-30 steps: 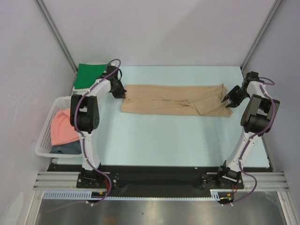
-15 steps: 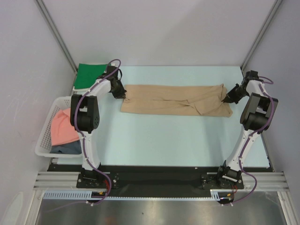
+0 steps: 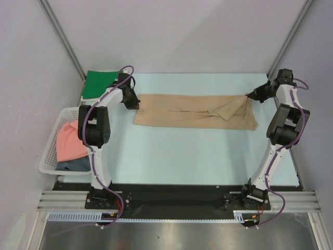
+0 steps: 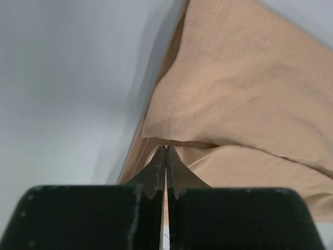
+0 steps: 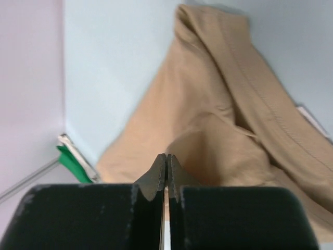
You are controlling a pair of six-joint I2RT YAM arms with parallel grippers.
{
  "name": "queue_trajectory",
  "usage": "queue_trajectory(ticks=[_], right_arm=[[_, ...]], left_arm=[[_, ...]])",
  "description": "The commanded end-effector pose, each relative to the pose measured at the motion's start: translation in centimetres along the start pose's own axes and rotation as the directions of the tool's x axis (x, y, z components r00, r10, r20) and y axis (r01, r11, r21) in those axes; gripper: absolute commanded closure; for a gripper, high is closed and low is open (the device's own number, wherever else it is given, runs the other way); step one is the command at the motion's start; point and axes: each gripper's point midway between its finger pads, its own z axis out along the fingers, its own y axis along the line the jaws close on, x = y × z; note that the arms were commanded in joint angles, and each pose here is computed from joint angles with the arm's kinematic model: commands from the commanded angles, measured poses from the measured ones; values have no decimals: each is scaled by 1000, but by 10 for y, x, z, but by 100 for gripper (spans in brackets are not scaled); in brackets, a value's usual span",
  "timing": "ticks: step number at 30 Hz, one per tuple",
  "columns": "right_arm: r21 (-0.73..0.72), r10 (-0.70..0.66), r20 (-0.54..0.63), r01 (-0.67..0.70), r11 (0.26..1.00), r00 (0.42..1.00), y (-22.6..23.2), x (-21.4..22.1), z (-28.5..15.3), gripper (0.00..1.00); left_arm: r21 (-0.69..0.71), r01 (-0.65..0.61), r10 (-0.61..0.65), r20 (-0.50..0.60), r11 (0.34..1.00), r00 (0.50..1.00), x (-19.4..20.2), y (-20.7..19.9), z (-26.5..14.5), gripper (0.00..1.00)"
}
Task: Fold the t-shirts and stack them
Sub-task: Fold the tshirt
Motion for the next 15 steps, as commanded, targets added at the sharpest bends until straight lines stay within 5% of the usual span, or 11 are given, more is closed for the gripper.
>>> queue_trajectory(ticks=[1,15], right_arm=[[-134,25,45,-18,991,999,47,-12,-29,100],[-190,73,26,-67,979,997,69,-20,-13,100]], left_arm=[[23,6,-8,72,1000,997,-25,-8,-9,100],[26,36,-38,69,999,997,-30,-1,-8,100]])
